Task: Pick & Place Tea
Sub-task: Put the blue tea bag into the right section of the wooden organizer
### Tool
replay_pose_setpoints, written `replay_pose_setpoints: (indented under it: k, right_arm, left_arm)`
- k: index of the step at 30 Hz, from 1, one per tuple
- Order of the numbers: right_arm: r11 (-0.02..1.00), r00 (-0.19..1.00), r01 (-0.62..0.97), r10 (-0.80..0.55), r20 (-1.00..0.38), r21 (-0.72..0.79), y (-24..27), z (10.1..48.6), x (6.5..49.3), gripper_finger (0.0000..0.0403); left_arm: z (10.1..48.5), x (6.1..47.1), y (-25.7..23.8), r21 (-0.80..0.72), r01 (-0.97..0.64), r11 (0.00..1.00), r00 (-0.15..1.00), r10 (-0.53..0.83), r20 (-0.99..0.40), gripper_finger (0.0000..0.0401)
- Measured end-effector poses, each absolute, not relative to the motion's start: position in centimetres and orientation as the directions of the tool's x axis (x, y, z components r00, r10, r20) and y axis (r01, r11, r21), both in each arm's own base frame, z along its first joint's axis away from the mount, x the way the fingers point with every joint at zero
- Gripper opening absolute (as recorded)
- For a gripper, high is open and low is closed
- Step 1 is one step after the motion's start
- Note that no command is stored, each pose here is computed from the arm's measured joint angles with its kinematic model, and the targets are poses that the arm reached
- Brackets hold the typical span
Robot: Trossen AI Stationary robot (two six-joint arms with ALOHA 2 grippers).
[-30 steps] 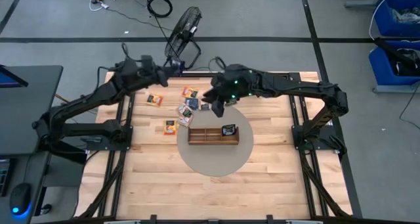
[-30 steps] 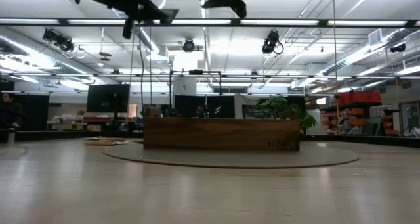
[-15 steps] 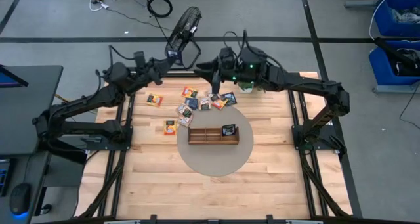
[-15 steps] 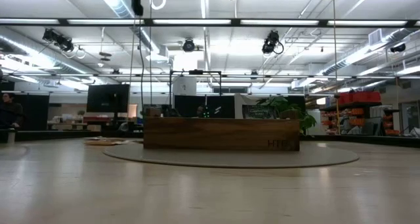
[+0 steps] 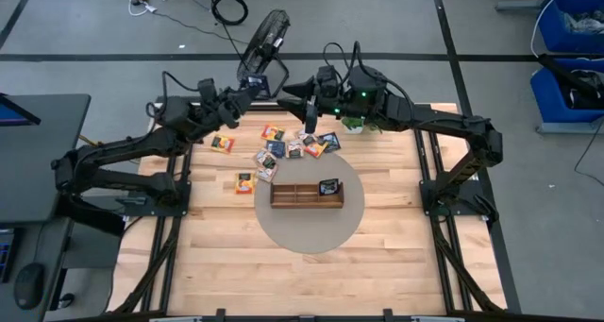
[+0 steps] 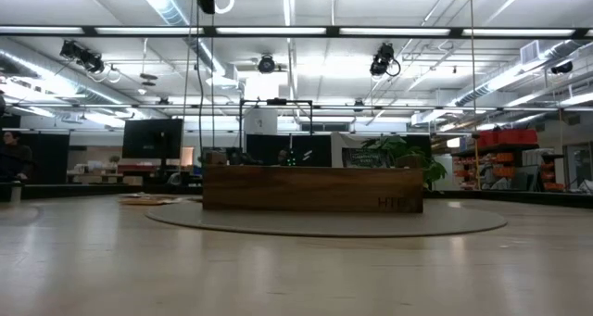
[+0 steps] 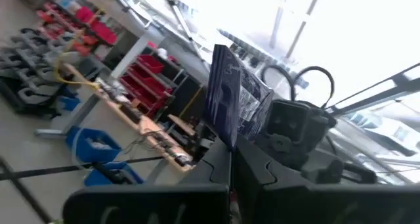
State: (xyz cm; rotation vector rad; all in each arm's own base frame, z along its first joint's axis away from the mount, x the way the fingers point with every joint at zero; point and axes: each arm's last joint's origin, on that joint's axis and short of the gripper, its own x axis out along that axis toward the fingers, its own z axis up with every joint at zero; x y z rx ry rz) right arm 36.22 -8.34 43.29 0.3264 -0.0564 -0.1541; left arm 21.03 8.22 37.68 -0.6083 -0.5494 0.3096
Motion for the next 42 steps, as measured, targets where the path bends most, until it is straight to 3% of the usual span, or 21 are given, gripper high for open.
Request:
replay_pose_setpoints:
  k: [24,38,42]
  right_arm:
    - [0.931,0.986,0.163,-0.169,-0.009,0.326,-8.3,42.9,36.3,0.0190]
    - [0.922,0.985,0.166,-0.169,-0.022,0.349,-8.3,42.7,36.3,0.0180]
    - [0.920,0.985,0.171,-0.168,-0.038,0.353,-8.3,42.6,36.3,0.0151]
  left_arm:
    - [37.1,23.5,7.8,-0.642,0.023,0.766,0.789,0.380,0.482,0.0003]
    - [36.6,25.3,7.8,-0.661,0.039,0.749,0.797,0.376,0.473,0.0003]
    - [37.2,25.9,7.8,-0.628,0.046,0.777,0.802,0.347,0.487,0.0003]
